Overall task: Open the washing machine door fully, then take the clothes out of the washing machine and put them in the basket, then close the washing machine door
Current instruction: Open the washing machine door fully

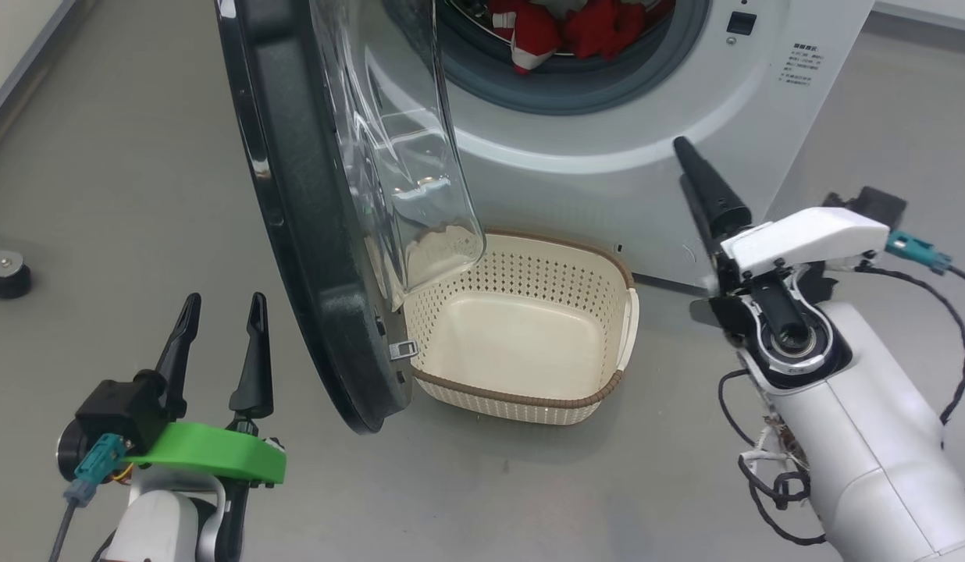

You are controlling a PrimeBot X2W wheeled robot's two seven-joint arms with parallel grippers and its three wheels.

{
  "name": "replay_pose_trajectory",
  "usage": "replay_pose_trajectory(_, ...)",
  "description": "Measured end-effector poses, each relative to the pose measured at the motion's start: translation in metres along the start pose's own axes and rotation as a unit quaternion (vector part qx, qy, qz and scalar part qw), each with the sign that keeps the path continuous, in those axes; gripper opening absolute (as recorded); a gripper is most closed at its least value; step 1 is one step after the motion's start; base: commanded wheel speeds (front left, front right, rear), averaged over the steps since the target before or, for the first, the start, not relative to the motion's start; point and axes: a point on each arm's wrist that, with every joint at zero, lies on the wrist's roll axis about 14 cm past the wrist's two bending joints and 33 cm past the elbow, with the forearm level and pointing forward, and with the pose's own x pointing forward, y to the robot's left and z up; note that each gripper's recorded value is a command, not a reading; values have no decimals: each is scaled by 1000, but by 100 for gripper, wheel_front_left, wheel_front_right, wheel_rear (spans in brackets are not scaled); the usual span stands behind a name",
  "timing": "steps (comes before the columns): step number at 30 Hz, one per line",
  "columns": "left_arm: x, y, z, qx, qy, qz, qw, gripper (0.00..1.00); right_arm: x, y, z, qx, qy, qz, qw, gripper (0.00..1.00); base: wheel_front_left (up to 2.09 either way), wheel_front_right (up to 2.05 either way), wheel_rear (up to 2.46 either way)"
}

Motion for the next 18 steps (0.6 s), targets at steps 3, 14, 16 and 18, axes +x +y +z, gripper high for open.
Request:
replay_pose_trajectory(3,1,-1,1,-2,-2,-2,1000,100,-5,-1,26,-82,-44,-2,996,100,0,0,0)
replay_pose_trajectory(14,-1,-5,2,-5,-3,-7,1000,100,-25,-10,58,-346,-87,-10,934,100,0,0,0)
replay_pose_trajectory(16,-3,-4,0,-6,-2,-6,1000,100,-26,-14,60,-383,-79,-20,920,100,0,0,0)
replay_pose_trajectory(18,-4,-4,-1,-6,0,-6,1000,100,-27,-16,61,-423,-70,-29,903,100,0,0,0)
